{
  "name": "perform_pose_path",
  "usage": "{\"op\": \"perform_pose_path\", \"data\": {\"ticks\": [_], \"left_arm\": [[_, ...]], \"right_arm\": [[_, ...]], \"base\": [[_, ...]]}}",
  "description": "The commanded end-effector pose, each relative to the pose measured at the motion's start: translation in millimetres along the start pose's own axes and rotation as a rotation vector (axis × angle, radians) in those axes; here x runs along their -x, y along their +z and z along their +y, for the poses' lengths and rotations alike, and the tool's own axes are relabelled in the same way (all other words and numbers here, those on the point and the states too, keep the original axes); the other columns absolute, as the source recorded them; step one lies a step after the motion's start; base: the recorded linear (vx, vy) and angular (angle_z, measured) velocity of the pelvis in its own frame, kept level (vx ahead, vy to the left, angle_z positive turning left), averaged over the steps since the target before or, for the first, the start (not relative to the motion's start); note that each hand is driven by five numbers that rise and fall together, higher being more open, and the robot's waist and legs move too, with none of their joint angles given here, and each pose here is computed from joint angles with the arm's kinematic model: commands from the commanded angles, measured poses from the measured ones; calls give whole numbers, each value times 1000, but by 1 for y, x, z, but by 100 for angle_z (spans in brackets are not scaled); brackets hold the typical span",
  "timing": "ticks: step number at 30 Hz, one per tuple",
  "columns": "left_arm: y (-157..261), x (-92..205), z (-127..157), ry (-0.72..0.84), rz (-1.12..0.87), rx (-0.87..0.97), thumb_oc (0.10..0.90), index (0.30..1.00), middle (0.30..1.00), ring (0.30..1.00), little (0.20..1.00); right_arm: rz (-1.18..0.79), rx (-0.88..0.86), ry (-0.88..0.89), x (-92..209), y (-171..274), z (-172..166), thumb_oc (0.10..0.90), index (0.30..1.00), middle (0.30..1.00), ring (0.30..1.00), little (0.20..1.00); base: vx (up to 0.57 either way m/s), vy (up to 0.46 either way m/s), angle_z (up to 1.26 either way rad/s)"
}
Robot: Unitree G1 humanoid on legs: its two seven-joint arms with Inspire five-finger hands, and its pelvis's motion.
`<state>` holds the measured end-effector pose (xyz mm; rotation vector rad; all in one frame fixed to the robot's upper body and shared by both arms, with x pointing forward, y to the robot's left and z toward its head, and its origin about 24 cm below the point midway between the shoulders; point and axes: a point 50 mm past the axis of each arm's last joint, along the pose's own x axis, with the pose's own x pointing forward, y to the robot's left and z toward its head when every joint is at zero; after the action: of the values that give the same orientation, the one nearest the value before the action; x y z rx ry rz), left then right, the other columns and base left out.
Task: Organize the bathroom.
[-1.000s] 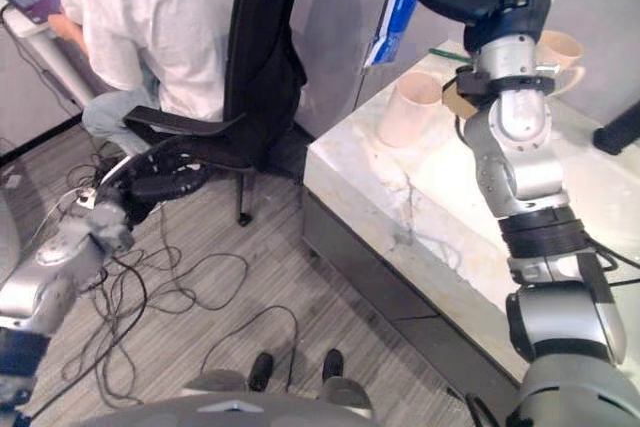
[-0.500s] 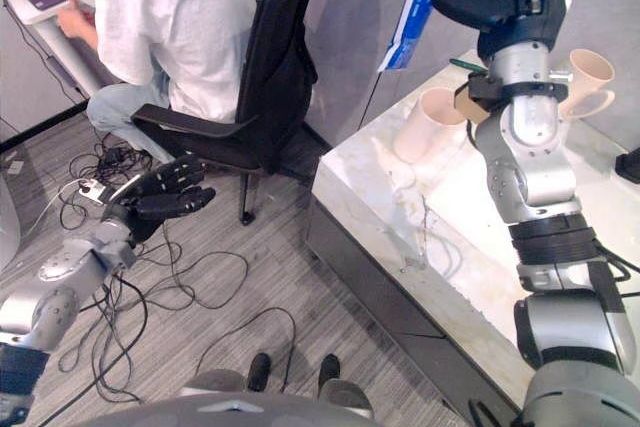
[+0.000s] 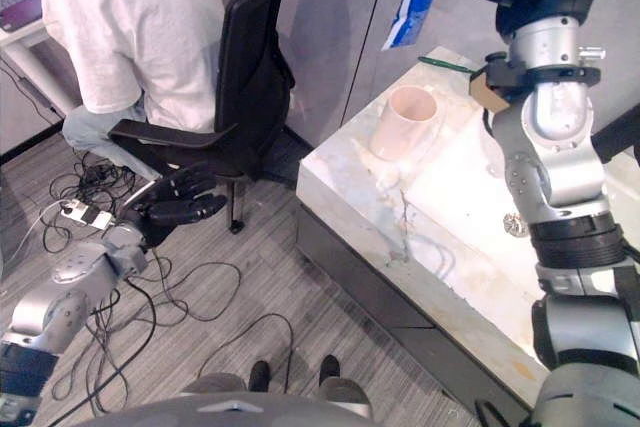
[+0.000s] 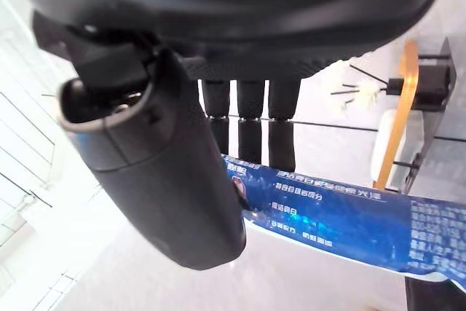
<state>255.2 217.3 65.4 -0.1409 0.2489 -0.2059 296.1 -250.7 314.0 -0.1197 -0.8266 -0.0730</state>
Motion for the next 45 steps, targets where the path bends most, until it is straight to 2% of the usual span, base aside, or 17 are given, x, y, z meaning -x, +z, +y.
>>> {"op": "perform_pose_path", "data": {"ticks": [1, 11, 20, 29, 45], "left_arm": [[39, -2, -20, -104, -172, 5, 800, 900, 900, 900, 900], [38, -1, -14, -88, -145, 10, 800, 900, 900, 900, 900], [29, -2, -18, -88, -112, 25, 800, 900, 900, 900, 900], [17, 2, -18, -91, -87, 51, 800, 900, 900, 900, 900], [8, 2, -26, -107, -59, 62, 800, 900, 900, 900, 900]], "right_arm": [[-244, 54, -45, -12, 53, -15, 400, 300, 300, 300, 300], [-94, 6, -50, 14, 13, -21, 400, 300, 300, 300, 300], [-33, -11, -53, 20, -6, -13, 400, 300, 300, 300, 300], [-58, -12, -49, 17, -1, -16, 400, 300, 300, 300, 300], [-182, 61, -83, -7, 33, -30, 400, 300, 300, 300, 300]], "base": [[13, 9, -7], [37, -2, -7], [67, -18, 0], [63, -9, 5], [56, -31, 4]]}}
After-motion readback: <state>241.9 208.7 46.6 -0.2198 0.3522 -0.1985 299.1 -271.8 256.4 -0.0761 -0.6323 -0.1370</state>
